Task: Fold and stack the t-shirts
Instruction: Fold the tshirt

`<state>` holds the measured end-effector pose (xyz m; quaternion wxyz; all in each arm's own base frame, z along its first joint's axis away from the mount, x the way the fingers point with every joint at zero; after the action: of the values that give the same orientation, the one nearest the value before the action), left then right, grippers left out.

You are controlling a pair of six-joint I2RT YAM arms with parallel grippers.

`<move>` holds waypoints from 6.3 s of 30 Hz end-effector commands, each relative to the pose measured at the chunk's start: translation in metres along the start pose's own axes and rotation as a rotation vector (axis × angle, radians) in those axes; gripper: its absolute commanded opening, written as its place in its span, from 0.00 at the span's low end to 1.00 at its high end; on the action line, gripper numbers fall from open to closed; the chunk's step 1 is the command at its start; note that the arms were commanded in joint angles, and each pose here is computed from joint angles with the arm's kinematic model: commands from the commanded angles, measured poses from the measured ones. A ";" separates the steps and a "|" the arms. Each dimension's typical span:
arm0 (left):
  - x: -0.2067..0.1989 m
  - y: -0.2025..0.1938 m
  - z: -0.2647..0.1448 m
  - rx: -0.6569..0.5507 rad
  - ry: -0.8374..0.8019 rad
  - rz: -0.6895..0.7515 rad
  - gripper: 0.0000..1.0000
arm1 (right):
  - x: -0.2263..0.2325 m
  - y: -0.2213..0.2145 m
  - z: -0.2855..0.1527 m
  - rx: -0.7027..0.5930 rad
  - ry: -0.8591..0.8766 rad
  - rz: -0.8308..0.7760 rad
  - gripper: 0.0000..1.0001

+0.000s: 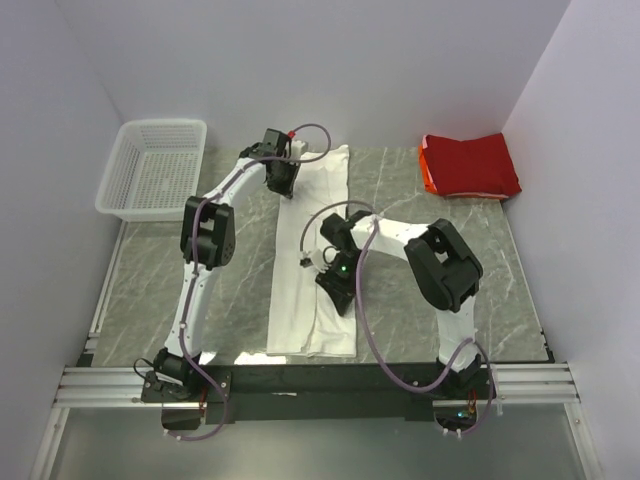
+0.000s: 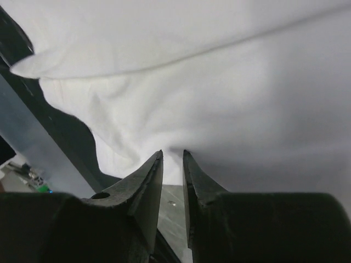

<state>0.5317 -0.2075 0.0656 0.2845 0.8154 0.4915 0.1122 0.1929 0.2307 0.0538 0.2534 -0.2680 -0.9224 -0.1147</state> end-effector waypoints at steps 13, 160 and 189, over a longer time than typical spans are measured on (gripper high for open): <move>-0.019 0.106 -0.246 -0.610 -0.188 0.190 0.61 | 0.046 0.043 -0.222 -0.678 -0.352 -0.369 0.46; 0.023 -0.007 -0.057 -0.490 -0.226 1.066 0.34 | -0.184 0.164 -0.184 -0.498 -0.889 -0.877 0.39; -0.071 -0.170 -0.136 -0.437 -0.460 1.102 0.68 | -0.077 0.069 -0.076 -0.387 -0.605 -0.808 0.59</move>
<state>0.2967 -0.1518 0.0816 0.4441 0.8839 -0.0685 0.1296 0.3046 0.2201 0.0771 -0.1102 0.0521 -0.9530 -0.2776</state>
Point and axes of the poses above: each gripper's point midway between its finger pads, its own z axis out along the fingers, its own x axis along the line the jaws close on, y = z × x, the point moved 4 cm from there along -z, back along the fingers, and after that the axes turned 3 degrees about z, right-handed, at the moved point
